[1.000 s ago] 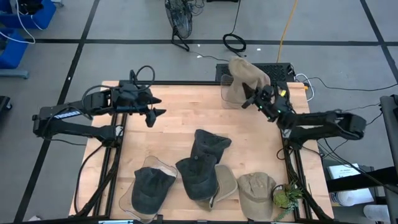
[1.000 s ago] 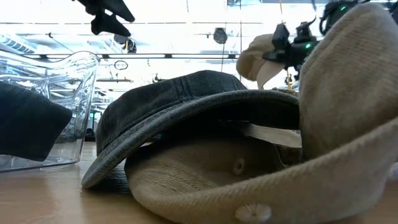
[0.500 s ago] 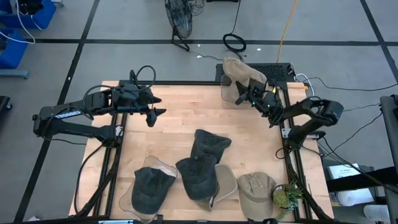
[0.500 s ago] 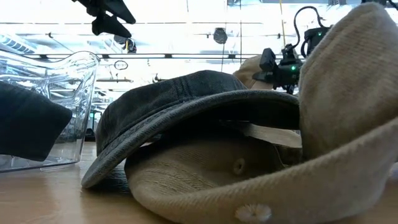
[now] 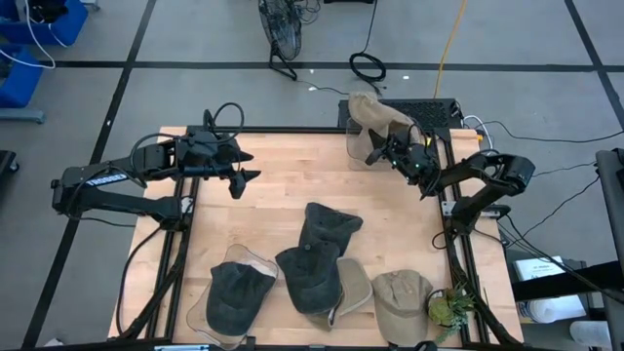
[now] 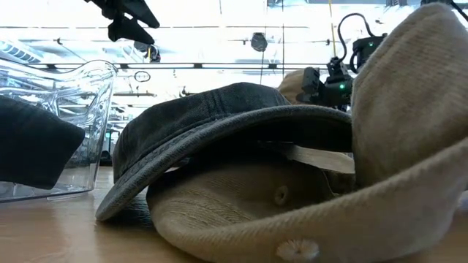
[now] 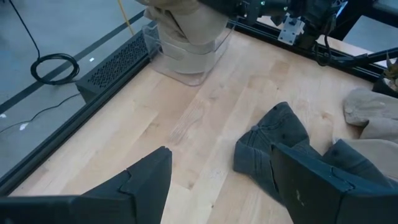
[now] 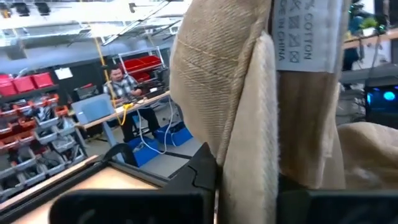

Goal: Pick & Place hat
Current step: Put the brown cap into the top transparent bin

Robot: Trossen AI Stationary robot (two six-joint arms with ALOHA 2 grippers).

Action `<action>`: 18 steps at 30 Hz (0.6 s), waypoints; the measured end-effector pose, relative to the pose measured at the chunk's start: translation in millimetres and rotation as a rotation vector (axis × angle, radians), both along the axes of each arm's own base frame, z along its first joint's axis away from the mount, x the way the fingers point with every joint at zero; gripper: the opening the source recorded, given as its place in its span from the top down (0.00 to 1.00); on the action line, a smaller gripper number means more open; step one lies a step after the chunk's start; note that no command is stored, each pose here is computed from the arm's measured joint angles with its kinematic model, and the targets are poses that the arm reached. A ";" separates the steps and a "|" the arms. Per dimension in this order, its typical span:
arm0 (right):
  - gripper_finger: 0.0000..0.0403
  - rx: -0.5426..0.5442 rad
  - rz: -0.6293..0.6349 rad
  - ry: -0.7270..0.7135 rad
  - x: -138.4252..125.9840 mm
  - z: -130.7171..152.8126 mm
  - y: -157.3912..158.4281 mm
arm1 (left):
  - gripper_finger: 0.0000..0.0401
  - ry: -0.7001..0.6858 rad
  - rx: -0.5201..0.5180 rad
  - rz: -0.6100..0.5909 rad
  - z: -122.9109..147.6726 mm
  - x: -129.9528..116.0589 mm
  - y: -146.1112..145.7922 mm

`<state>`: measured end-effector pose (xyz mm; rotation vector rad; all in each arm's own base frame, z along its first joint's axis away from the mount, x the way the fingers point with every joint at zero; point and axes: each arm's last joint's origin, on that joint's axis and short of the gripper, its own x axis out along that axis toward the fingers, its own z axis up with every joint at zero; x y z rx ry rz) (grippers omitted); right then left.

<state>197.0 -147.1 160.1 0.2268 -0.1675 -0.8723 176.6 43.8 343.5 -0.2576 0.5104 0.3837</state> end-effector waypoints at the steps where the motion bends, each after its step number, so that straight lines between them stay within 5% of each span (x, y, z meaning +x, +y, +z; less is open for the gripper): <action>1: 0.94 -0.001 -0.001 0.000 0.0 0.1 0.0 | 0.32 0.000 0.000 0.000 0.0 0.0 0.0; 11: 0.88 -0.091 -0.010 -0.133 -2.5 14.4 1.3 | 0.32 0.000 0.000 0.000 0.0 0.0 0.0; 18: 0.94 -0.115 0.132 -0.171 0.8 18.3 6.1 | 0.32 0.000 -0.001 0.000 0.0 0.0 0.0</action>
